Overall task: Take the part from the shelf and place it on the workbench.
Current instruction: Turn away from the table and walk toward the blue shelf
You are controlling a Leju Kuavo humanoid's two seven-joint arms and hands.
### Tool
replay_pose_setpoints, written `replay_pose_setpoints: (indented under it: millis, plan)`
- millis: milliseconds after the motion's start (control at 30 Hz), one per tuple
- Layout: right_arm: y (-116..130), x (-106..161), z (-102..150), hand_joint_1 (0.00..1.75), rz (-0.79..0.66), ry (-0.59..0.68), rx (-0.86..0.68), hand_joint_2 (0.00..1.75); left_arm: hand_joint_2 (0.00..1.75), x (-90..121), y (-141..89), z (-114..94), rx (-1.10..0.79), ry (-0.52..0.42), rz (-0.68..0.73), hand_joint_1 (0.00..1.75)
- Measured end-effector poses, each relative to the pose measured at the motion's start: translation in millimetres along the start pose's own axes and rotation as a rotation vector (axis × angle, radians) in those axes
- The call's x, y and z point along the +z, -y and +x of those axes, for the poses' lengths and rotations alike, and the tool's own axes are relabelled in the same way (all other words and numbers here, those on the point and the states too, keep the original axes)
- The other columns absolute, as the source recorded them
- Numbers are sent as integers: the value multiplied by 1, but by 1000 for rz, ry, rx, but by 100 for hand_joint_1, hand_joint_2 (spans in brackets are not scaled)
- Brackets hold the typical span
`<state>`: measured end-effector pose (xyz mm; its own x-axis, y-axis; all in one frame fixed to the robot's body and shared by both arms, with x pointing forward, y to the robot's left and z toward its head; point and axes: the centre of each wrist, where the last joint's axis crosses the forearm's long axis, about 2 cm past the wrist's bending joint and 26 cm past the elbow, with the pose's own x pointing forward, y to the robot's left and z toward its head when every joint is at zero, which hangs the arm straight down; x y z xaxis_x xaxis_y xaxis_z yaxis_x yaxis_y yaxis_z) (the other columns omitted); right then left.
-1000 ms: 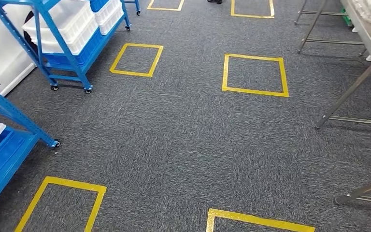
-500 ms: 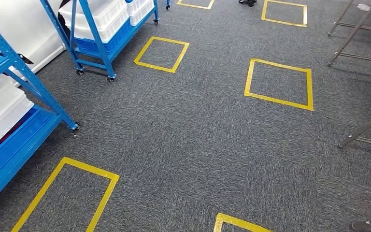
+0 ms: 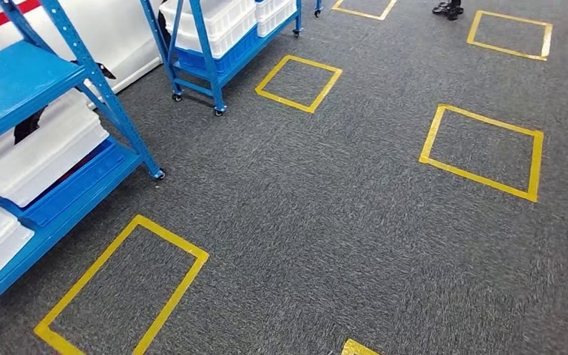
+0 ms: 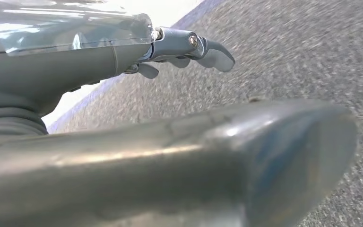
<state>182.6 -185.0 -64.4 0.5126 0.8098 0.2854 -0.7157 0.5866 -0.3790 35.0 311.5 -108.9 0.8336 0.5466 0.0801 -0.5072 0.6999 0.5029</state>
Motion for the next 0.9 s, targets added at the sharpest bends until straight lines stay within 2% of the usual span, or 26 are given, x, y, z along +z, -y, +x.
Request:
replay_pose_setpoints:
  millis: [433,700,900]
  plan:
    - [-14,3,0,0,27,-37,65,0,0,9,13,-9,-36,-25,18,0]
    - [-24,5,-9,0,51,-73,102,0,0,9,15,-10,-32,-4,-23,0]
    - [-26,5,-17,0,22,-70,66,0,0,8,13,-16,-7,18,-38,0]
